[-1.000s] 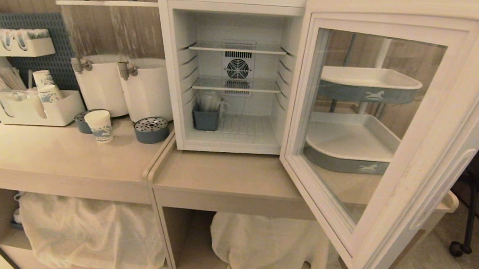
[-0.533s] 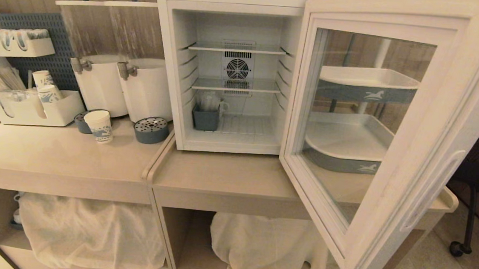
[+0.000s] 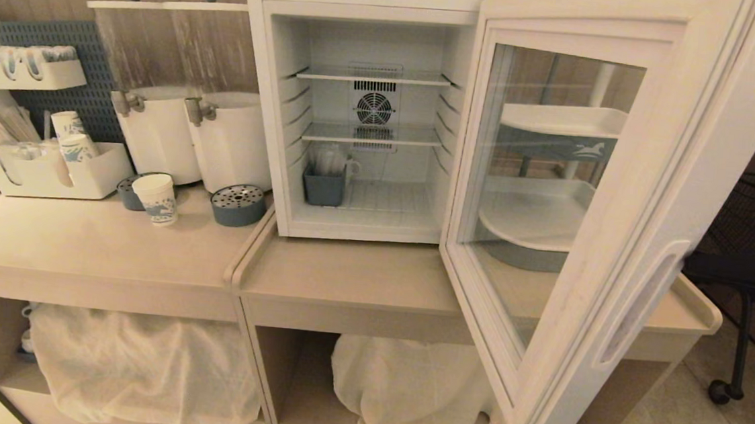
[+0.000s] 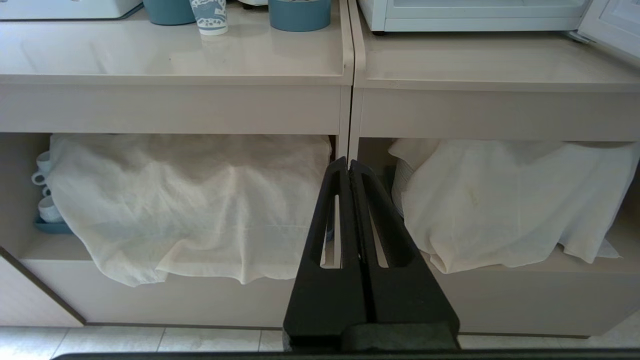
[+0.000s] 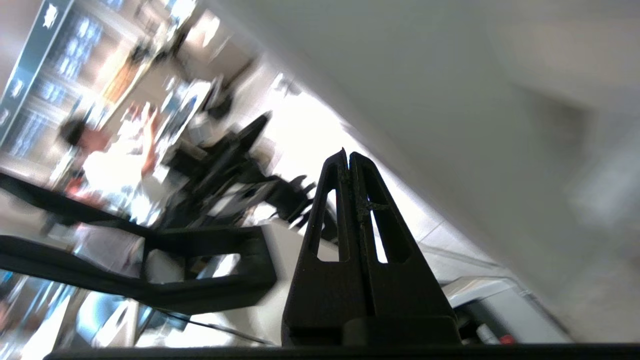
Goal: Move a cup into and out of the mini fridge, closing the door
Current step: Close the freezer door
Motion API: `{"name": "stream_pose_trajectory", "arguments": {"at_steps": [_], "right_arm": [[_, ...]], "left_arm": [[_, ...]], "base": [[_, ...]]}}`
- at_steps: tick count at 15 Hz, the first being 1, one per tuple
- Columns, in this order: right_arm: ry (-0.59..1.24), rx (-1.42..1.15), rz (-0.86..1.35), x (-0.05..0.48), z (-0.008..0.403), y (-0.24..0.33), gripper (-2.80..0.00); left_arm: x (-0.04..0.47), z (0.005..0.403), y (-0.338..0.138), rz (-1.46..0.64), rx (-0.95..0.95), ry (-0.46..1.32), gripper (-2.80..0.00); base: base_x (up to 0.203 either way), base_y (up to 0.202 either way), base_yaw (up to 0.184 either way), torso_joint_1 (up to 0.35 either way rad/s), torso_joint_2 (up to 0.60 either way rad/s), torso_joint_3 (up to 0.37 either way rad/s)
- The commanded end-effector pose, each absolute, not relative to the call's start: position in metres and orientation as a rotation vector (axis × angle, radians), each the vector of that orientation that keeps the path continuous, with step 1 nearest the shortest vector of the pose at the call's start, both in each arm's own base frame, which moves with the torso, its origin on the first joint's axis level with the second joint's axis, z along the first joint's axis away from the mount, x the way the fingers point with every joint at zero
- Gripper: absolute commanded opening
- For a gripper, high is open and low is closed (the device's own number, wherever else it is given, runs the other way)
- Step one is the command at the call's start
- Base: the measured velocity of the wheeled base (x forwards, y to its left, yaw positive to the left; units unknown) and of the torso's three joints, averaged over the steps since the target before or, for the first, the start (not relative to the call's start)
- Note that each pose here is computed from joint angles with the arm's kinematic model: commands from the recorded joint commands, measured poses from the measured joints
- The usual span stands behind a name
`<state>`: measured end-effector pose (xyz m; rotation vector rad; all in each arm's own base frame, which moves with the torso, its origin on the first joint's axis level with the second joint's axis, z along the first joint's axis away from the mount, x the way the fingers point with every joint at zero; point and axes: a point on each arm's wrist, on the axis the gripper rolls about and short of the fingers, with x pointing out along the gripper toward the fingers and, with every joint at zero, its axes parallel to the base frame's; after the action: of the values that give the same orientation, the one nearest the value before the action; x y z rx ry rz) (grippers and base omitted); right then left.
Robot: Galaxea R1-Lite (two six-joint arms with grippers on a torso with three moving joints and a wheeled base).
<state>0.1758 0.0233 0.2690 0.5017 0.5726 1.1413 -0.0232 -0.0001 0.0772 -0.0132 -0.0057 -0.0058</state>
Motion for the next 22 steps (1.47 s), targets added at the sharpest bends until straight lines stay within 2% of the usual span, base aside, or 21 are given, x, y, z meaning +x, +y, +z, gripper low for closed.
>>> {"name": "stream_pose_trajectory", "arguments": {"at_steps": [1,4,9,13,17,18,22], "right_arm": [[0.595,0.478,1.192,0.172,0.281,0.047,-2.8],[0.558,0.471,1.172,0.178,0.294,0.078,-2.8],[0.493,0.47,1.155,0.144,0.304,0.065,-2.8],[0.437,0.475,0.963,0.112,0.303,0.035,-2.8],[0.241,0.468,0.505,0.076,0.301,0.006,-2.8],[0.209,0.464,0.423,0.076,0.3,0.002,-2.8],[0.185,0.504,0.347,0.118,0.296,-0.006,-2.8]], "left_arm": [[-0.023,0.077,0.0,-0.006,-0.014,-0.008,-2.8],[-0.023,0.077,0.0,-0.006,-0.014,-0.008,-2.8],[-0.023,0.077,0.0,-0.005,-0.015,-0.008,-2.8],[-0.023,0.077,0.0,-0.005,-0.015,-0.008,-2.8],[-0.023,0.077,0.0,-0.005,-0.015,-0.008,-2.8],[-0.023,0.077,0.0,-0.005,-0.015,-0.008,-2.8],[-0.023,0.077,0.0,-0.005,-0.015,-0.012,-2.8]], "base": [[0.0,0.0,0.0,0.0,0.0,0.0],[0.0,0.0,0.0,0.0,0.0,0.0],[0.0,0.0,0.0,0.0,0.0,0.0],[0.0,0.0,0.0,0.0,0.0,0.0],[0.0,0.0,0.0,0.0,0.0,0.0],[0.0,0.0,0.0,0.0,0.0,0.0],[0.0,0.0,0.0,0.0,0.0,0.0]]}}
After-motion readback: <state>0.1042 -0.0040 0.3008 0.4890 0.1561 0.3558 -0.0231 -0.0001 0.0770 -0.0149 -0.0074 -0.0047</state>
